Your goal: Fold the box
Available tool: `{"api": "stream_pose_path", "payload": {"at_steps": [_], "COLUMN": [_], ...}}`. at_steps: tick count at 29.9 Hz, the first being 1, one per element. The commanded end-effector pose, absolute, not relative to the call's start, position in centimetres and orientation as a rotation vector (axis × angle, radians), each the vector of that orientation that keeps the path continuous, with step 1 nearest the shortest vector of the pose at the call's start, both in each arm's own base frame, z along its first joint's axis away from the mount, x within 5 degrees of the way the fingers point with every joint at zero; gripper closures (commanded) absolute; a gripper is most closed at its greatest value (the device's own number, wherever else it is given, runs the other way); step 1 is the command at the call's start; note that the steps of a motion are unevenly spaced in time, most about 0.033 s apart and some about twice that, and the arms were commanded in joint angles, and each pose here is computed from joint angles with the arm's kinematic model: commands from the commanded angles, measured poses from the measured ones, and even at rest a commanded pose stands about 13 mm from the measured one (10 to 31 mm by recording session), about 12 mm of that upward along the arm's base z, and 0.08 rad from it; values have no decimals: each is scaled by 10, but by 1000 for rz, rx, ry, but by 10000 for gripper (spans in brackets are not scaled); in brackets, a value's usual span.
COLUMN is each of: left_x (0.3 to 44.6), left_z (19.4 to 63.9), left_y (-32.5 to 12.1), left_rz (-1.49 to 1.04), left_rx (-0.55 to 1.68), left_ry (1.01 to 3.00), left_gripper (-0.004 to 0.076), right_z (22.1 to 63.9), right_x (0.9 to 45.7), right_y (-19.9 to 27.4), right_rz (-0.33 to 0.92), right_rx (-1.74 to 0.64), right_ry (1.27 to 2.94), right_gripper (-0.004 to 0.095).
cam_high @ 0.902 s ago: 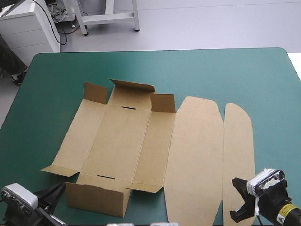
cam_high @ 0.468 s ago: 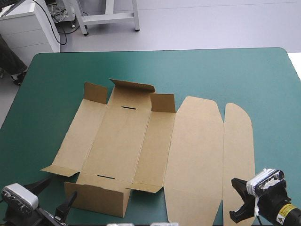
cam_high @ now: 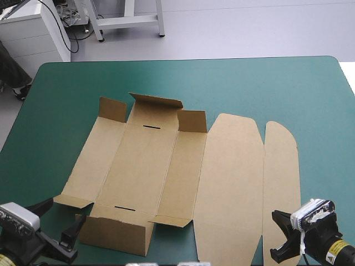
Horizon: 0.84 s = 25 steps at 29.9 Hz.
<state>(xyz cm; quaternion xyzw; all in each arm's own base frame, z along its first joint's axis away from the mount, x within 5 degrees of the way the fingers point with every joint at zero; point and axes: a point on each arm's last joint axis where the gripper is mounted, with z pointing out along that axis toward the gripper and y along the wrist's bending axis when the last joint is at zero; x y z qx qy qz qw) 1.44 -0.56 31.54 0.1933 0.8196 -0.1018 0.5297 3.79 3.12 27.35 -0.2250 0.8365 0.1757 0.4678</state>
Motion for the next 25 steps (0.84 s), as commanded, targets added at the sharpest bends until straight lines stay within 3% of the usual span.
{"api": "stream_pose_path", "payload": {"at_steps": [1,11,16,25], "left_x": [40,122,152,195], "left_z": [346,379,376,358], "left_y": [-12,-31,-33,-5], "left_rz": [-187,120,321,400], "left_rx": [433,482,512,393], "left_ry": [1972,2173,2280,2403], "left_gripper": [124,124,124,124], "right_z": [287,287,287,287], "right_x": [41,40,39,38], "right_y": [32,34,35,36], "right_rz": [449,475,491,501], "right_rx": [-518,-525,-533,-540], "right_ry": [1968,1969,1966,1965], "right_gripper": [923,923,923,923]}}
